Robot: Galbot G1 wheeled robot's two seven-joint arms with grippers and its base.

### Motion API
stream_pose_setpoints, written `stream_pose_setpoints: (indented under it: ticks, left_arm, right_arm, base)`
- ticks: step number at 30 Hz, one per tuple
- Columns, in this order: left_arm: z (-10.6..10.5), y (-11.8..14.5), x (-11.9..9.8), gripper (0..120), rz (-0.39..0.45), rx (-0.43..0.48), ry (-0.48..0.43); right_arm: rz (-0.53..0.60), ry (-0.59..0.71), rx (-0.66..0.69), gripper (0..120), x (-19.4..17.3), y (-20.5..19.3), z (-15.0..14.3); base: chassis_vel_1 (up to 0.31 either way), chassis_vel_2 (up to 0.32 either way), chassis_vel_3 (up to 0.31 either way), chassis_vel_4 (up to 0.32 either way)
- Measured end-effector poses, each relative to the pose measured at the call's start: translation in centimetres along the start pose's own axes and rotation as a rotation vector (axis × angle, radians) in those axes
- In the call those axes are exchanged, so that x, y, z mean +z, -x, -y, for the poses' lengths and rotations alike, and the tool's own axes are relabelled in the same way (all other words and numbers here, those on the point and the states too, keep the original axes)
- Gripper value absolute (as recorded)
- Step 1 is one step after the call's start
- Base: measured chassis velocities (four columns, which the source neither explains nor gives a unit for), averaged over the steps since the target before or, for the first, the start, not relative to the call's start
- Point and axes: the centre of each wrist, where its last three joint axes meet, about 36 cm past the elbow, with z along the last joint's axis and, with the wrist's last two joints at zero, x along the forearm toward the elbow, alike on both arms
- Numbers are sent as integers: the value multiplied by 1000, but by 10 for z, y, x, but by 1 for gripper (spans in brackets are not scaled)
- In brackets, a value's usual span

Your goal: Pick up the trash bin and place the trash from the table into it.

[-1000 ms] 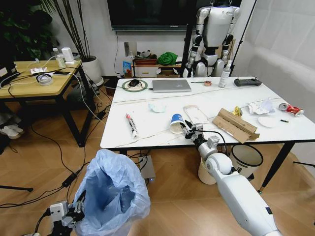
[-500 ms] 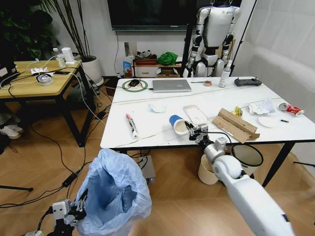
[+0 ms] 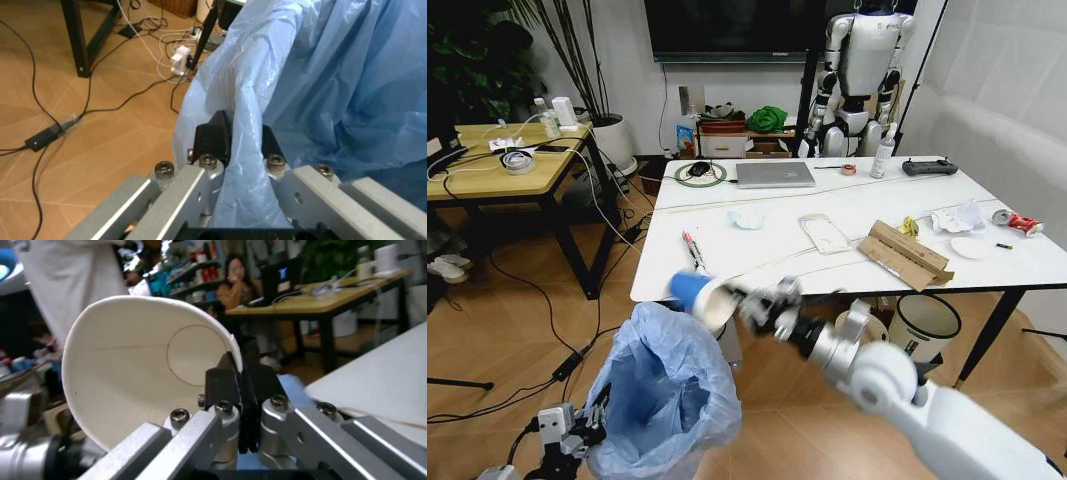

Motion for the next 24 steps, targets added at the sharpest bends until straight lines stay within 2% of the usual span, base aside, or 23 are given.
stream_pose_setpoints:
  ticks: [7,16,21,24]
  left_arm:
    - [2,1,0,1,-4,-4,-17]
    - [4,1,2,1,-13,-4,-26]
    - [5,3,0,1,-12,-1,-27]
    - [5,3,-1,1,-11,1,-28]
  right_arm:
    - [-70,-25,-69,0,21,12,-9]
    - [-149,-112,-31,0,38,10,-2]
    - [-150,-145,-9,22,34,9,1]
    - [-146,-150,-2,30,32,8,2]
  base:
    - [0,0,0,0]
    - [0,0,0,0]
    - [0,0,0,0]
    - [0,0,0,0]
